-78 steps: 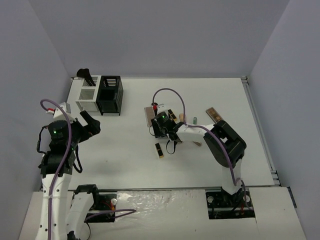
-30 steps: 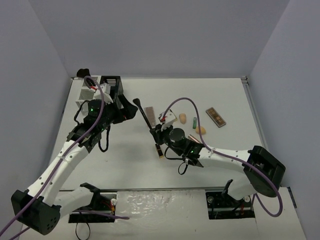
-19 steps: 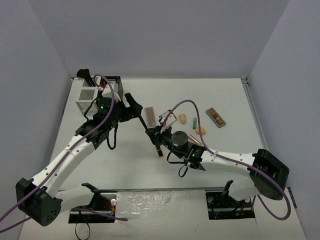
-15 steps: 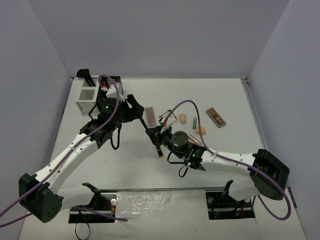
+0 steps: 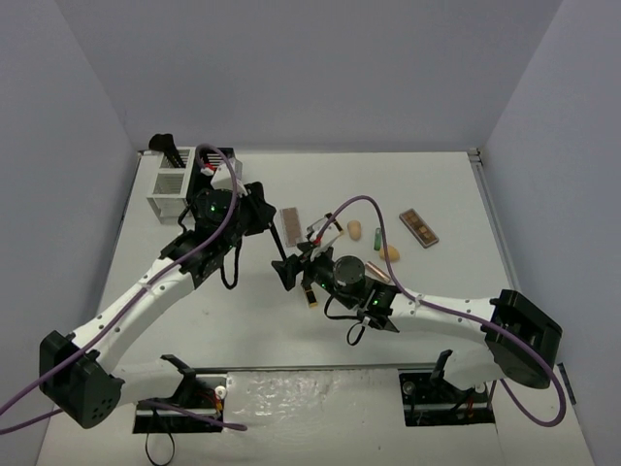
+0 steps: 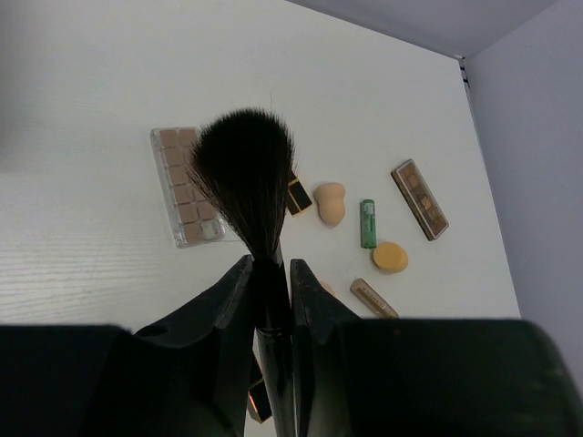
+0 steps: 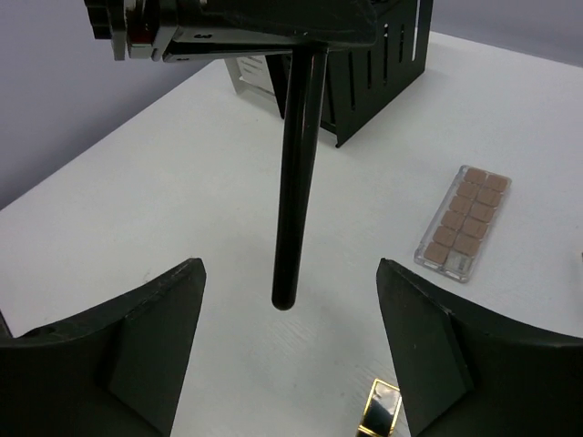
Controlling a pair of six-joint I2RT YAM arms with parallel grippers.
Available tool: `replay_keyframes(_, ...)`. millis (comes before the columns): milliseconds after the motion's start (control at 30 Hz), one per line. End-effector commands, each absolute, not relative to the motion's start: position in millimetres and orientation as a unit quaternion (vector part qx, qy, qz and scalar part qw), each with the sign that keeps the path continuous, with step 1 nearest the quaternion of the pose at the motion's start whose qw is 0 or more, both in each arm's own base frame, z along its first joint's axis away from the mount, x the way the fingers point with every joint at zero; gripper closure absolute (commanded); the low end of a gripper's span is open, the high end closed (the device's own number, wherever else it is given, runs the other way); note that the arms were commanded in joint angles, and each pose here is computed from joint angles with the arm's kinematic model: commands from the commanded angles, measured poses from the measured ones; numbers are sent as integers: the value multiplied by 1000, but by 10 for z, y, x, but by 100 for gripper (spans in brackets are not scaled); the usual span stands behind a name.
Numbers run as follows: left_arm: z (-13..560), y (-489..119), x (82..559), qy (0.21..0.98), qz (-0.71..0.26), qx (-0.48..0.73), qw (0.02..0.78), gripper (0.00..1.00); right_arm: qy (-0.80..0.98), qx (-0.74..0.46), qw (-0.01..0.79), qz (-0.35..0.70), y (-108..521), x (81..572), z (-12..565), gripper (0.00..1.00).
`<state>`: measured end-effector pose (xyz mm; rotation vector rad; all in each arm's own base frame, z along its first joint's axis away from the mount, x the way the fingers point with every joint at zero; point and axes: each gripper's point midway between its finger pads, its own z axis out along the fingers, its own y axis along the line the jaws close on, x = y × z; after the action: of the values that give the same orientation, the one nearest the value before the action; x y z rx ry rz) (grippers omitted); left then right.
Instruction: Organize the makeup
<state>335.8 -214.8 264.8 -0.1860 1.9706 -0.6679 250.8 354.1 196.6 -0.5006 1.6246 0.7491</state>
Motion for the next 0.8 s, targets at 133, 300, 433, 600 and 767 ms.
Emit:
replay_keyframes(133, 3430, -1569, 3618, 747, -177, -94, 634, 100, 684, -191, 637, 301, 3361, 2664, 2335, 2)
replay_keyframes(300, 3739, -931, 4009, 703, -100, -143, 689, 100, 707, -185, 624, 275, 3086, 2835, 2245, 0)
replay_keyframes(433, 3968, -243, 4357, 657, -28, -191, 728, 100, 715, -181, 619, 271, 2926, 2889, 2175, 0)
replay_keyframes(600, 4002, 348, 4829, 623, 23, -221, 750, 100, 721, -196, 613, 257, 2883, 2902, 2049, 0)
replay_keyframes(767, 4130, 814, 5252, 583, 59, -230, 777, 100, 726, -207, 602, 259, 2924, 2945, 1922, 0)
